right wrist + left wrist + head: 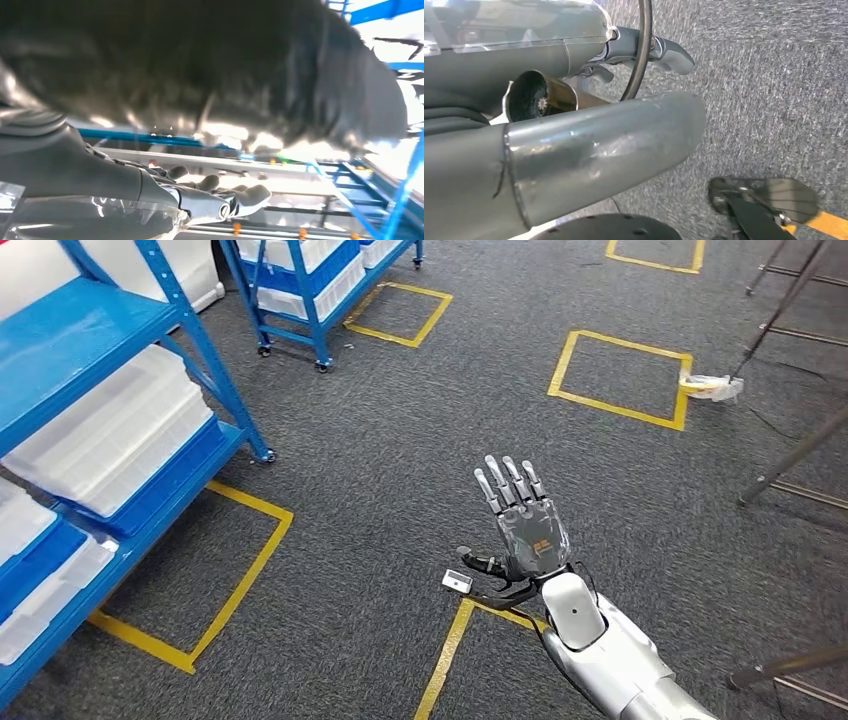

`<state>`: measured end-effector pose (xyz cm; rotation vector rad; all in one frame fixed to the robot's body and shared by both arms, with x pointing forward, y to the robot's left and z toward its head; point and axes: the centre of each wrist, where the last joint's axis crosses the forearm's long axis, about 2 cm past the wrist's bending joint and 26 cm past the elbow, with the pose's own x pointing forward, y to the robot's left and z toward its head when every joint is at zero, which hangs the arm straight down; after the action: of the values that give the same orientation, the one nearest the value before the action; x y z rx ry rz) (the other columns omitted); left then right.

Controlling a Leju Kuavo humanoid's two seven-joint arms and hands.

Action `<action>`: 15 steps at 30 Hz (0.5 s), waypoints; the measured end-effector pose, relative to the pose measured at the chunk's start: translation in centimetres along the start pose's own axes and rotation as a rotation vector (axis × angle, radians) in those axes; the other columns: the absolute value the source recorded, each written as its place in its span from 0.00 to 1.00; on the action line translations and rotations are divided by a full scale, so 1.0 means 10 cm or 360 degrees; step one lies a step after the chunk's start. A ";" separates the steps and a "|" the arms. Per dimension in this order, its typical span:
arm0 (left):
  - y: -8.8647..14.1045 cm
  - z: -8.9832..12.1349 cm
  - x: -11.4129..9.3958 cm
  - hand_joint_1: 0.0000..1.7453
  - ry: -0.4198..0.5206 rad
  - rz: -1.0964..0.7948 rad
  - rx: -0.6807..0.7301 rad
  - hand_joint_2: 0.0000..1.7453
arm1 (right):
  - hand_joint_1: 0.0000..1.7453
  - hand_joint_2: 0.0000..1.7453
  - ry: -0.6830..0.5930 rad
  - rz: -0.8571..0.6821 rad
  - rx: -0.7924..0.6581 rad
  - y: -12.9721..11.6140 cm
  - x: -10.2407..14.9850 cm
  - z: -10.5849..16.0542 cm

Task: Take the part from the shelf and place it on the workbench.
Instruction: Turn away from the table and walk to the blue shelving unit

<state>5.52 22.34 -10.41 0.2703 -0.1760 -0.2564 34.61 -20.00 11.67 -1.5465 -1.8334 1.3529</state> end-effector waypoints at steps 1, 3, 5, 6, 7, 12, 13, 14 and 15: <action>0.00 0.00 0.01 0.00 -0.0003 0.0000 0.0001 0.00 | 0.00 0.00 0.0000 0.0000 0.0003 0.00 0.00 0.01; 0.00 0.00 0.00 0.00 -0.0001 -0.0001 0.0000 0.00 | 0.00 0.00 -0.0001 -0.0001 0.0006 0.01 0.00 0.01; 0.00 0.00 -0.01 0.00 0.0002 -0.0002 -0.0001 0.00 | 0.00 0.00 -0.0001 -0.0001 0.0005 0.01 0.00 0.01; 0.00 0.00 -0.01 0.00 0.0001 -0.0001 0.0000 0.00 | 0.00 0.00 -0.0001 0.0000 0.0004 0.00 0.00 0.01; 0.00 0.00 0.00 0.00 -0.0002 -0.0001 0.0001 0.00 | 0.00 0.00 -0.0001 0.0000 0.0004 0.00 0.00 0.01; 0.00 0.00 0.00 0.00 -0.0009 -0.0012 0.0006 0.00 | 0.00 0.00 -0.0003 0.0000 -0.0002 0.00 -0.01 -0.01; 0.00 0.00 0.00 0.00 -0.0011 -0.0014 0.0007 0.00 | 0.00 0.00 0.0000 0.0002 -0.0002 0.00 -0.02 -0.01; 0.00 0.00 0.01 0.00 -0.0013 -0.0014 0.0008 0.00 | 0.00 0.00 0.0003 0.0003 0.0000 0.00 -0.03 -0.01; 0.00 0.00 0.02 0.00 -0.0017 -0.0014 0.0008 0.00 | 0.00 0.00 0.0008 0.0004 0.0006 0.01 -0.04 0.00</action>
<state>5.70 22.25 -10.37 0.2747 -0.1859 -0.2659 34.77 -20.35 11.70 -1.5493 -1.8254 1.3519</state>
